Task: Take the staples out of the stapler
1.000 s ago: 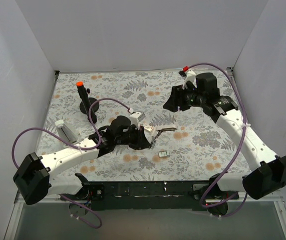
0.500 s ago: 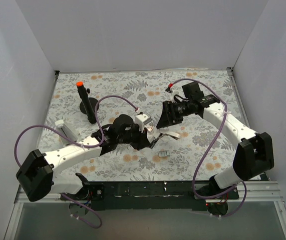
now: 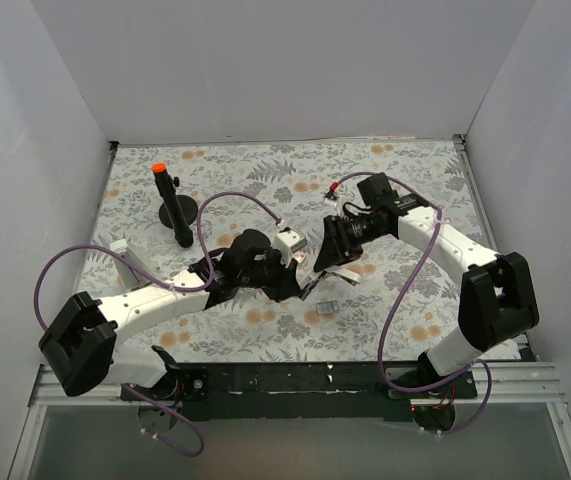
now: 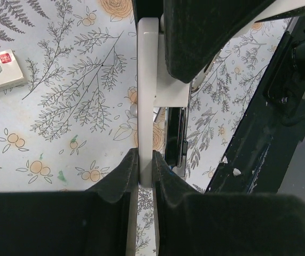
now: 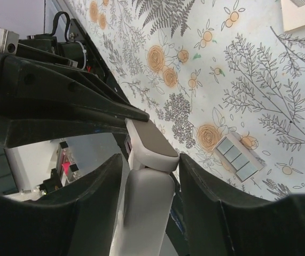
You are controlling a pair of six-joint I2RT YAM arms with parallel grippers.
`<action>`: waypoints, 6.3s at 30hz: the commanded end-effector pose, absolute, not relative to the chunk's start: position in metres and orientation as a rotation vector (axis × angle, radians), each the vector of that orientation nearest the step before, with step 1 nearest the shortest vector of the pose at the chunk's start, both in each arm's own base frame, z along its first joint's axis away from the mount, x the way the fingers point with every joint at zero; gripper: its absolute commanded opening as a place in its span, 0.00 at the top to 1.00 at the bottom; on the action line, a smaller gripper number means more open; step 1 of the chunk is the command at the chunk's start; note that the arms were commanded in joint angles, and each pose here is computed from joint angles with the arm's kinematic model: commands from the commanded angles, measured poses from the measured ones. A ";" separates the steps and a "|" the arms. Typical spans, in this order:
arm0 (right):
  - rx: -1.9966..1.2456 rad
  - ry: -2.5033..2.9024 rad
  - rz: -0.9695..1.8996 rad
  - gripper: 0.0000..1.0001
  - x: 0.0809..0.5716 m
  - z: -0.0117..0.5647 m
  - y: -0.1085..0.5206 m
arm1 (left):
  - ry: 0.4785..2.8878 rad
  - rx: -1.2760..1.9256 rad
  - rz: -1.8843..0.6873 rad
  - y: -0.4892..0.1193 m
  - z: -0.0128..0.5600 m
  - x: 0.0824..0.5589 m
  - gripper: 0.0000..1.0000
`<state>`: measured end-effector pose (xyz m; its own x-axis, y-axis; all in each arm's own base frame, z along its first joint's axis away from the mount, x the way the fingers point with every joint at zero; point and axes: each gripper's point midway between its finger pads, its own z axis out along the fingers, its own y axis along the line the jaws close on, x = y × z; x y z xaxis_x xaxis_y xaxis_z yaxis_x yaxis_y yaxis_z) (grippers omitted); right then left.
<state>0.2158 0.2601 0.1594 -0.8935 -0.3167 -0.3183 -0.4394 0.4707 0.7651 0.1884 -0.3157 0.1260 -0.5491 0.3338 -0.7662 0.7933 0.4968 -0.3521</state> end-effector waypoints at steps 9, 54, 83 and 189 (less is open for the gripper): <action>-0.697 2.525 1.539 0.99 0.204 0.163 0.266 | 2.032 0.894 -0.934 -0.325 0.143 0.204 1.00; -0.584 2.524 1.164 0.99 0.264 0.136 0.236 | 2.040 0.704 -1.057 -0.326 0.195 0.208 0.27; -0.502 1.282 0.423 0.99 0.304 0.219 0.164 | 2.040 0.394 -0.995 -0.291 0.188 0.214 0.02; -0.258 1.901 0.742 0.40 0.256 0.251 0.216 | 2.099 -0.255 -1.615 -0.366 0.257 0.266 1.00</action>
